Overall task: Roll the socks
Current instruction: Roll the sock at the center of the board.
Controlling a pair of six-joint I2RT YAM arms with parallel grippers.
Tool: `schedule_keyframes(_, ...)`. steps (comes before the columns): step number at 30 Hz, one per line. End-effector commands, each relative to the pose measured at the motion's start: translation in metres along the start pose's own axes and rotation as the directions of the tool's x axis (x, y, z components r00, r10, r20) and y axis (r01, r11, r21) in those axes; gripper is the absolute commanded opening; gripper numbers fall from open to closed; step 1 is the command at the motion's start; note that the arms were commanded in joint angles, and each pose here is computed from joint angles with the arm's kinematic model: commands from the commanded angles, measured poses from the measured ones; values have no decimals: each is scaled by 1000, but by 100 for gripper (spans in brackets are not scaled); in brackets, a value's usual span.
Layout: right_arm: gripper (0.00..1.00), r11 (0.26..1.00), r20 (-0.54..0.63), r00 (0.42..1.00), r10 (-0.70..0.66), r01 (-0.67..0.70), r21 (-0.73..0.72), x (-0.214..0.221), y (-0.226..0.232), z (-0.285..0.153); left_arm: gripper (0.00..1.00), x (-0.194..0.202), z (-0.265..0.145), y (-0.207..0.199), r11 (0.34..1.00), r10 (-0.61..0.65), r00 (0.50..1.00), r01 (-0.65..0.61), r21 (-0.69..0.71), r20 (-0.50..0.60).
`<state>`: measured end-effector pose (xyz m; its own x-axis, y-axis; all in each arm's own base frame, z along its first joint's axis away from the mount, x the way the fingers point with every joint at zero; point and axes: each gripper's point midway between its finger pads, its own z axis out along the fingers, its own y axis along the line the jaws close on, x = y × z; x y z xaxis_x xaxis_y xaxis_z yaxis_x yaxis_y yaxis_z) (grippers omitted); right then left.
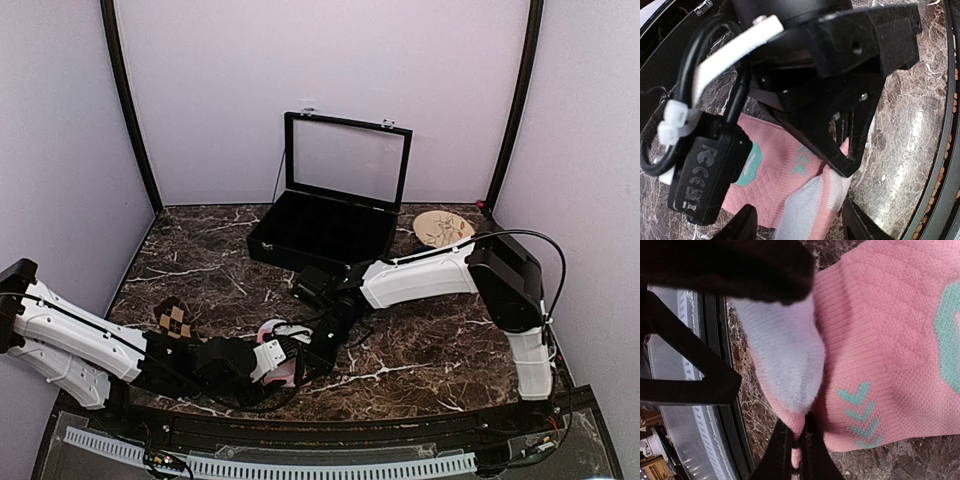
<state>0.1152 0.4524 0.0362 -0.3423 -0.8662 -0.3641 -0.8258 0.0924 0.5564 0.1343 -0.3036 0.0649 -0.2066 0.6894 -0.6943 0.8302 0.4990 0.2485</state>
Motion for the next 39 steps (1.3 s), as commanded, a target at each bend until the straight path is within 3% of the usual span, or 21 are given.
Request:
schedule_keyframes(1,0,1000,-6,1000,-15,15,-8,-4,3,2,60,9,0,-2,1000,22,998,-22,2,-61)
schedule_keyframes(11,0,1000,-15,1000,-15,15,-12,-2,3,3,58,4,-8,-9,998,28,999,-26,61,-23)
schedule_keyframes(22,0,1000,-19,1000,-13,13,-15,-2,4,3,55,0,-11,-34,986,122,992,-123,115,14)
schedule_keyframes(33,0,1000,-25,1000,-12,12,-18,1,5,3,56,4,1,-13,988,150,988,-151,-39,-30)
schedule_keyframes(39,0,1000,-27,1000,-14,14,-21,1,5,4,57,4,5,-16,983,177,984,-178,-35,-25)
